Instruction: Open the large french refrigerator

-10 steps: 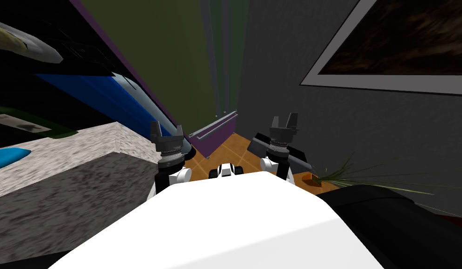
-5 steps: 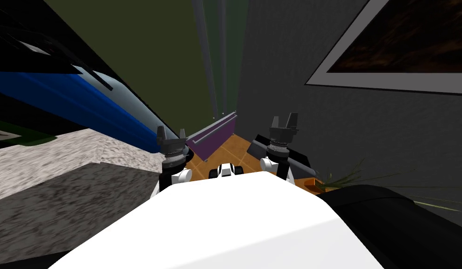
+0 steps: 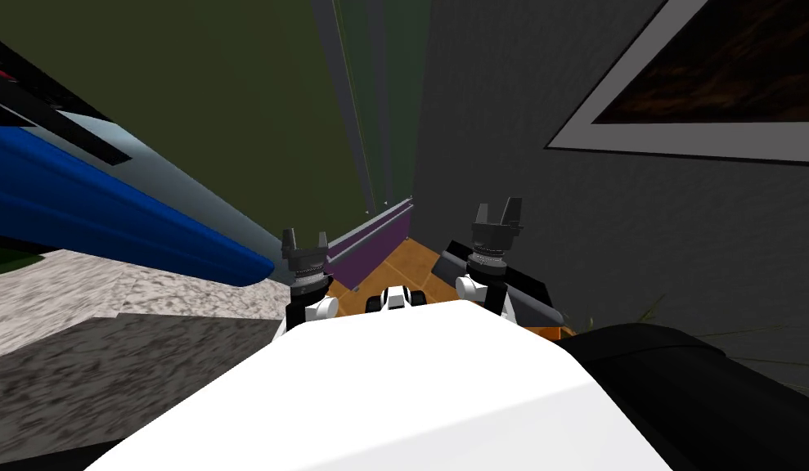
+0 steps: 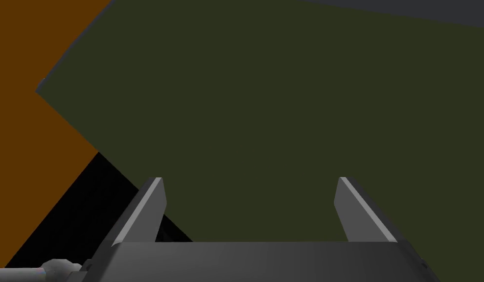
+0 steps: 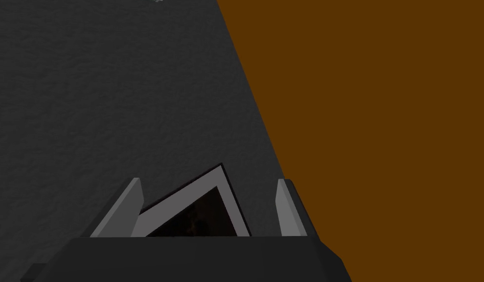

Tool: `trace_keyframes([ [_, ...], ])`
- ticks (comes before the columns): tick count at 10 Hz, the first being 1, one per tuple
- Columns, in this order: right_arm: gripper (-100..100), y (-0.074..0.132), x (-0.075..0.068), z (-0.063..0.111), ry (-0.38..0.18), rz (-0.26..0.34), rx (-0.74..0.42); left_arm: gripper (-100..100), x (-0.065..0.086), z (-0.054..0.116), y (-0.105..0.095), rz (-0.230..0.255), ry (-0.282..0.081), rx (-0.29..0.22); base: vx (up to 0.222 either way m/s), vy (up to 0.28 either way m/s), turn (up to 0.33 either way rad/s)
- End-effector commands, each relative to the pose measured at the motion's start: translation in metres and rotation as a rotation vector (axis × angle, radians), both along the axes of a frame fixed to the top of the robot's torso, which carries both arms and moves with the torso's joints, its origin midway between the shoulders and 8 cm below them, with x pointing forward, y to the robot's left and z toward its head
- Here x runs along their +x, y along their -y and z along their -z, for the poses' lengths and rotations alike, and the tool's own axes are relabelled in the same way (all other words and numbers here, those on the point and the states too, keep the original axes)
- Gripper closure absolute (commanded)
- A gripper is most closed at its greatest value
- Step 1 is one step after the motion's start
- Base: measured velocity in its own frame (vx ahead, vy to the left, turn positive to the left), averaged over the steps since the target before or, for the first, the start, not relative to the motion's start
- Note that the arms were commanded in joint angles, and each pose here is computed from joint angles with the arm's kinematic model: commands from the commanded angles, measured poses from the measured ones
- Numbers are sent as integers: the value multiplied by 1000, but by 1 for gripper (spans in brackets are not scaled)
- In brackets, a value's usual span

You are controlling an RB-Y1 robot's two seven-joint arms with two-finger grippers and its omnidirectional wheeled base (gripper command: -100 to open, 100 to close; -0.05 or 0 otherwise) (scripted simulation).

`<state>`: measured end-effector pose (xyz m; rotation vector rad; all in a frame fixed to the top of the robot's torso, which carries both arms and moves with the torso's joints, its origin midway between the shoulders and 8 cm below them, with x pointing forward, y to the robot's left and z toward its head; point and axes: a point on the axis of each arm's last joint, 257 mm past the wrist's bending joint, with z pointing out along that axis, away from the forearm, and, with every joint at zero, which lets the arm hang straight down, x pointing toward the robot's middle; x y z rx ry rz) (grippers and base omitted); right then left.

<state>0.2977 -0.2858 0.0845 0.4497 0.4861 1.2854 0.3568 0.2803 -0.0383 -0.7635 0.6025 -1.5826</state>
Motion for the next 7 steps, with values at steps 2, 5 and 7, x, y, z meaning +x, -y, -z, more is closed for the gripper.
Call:
trace_keyframes([
  [2, 0, 0, 0, 0, 0, 0, 0, -100, 3, 29, -13, 6, -28, -70, 174, -100, 9],
  [5, 0, 0, 0, 0, 0, 0, 0, -100, 5, 56, -25, 5, -56, -128, 192, -96, 9],
  [7, 0, 0, 0, 0, 0, 0, 0, -100, 5, 76, -33, 2, -77, -167, 189, -110, 10],
])
